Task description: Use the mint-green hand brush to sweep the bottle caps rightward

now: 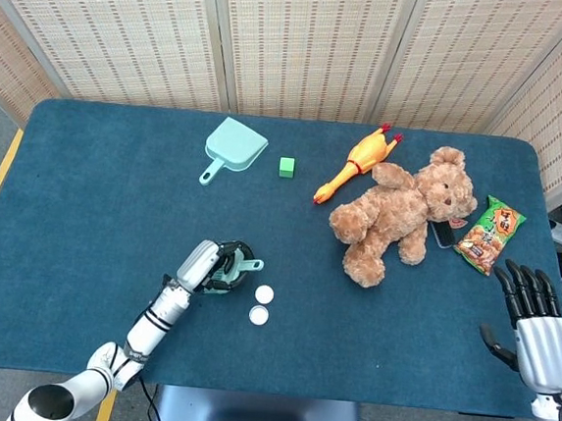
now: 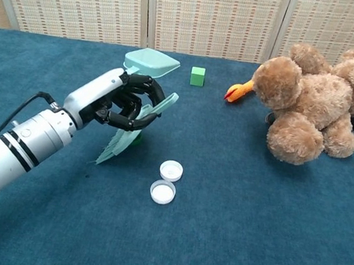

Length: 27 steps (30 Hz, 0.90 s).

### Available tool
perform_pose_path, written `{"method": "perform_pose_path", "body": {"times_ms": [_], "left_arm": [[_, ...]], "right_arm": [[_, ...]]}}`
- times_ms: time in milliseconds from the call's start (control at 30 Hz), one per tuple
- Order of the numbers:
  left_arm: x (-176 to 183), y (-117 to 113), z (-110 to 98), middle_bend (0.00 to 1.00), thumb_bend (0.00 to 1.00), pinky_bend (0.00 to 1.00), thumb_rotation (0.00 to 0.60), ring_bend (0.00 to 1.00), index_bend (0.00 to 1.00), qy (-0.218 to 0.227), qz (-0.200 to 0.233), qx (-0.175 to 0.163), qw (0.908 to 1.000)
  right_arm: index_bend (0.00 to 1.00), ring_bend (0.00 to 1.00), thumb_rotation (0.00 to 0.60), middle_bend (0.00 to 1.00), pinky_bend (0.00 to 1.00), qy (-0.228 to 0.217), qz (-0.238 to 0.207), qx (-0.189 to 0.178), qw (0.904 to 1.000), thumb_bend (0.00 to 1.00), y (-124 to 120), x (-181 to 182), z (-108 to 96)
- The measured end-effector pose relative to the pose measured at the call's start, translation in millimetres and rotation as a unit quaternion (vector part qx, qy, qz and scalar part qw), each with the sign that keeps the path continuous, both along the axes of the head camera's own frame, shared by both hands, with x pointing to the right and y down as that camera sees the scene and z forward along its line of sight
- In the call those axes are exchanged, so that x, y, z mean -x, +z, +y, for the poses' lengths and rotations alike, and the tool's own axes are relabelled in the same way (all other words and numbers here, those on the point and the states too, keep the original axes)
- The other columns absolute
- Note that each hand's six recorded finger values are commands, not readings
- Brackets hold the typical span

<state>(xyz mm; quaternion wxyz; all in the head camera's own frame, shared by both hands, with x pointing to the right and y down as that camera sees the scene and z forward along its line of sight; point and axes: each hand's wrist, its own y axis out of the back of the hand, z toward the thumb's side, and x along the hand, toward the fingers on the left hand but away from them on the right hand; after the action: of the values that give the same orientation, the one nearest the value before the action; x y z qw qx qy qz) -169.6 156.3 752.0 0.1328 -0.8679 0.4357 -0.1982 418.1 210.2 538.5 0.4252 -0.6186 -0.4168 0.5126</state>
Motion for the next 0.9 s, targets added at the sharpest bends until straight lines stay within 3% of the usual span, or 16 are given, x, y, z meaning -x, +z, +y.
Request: {"method": "perform_pose_path", "body": {"times_ms": [667, 900], "left_arm": [[-66, -29, 42, 0.87, 0.69, 0.88, 0.6, 0.72, 0.77, 0.079, 0.103, 0.028, 0.9911], [-66, -43, 36, 0.87, 0.69, 0.88, 0.6, 0.72, 0.77, 0.088, 0.093, -0.024, 0.9915]], "right_arm": [[0.0, 0.0, 0.6, 0.0, 0.0, 0.0, -0.012, -0.011, 0.9999, 0.24, -10, -2, 1], [0.0, 0.0, 0.6, 0.0, 0.0, 0.001, -0.014, -0.014, 0.9998, 0.24, -13, -3, 1]]}}
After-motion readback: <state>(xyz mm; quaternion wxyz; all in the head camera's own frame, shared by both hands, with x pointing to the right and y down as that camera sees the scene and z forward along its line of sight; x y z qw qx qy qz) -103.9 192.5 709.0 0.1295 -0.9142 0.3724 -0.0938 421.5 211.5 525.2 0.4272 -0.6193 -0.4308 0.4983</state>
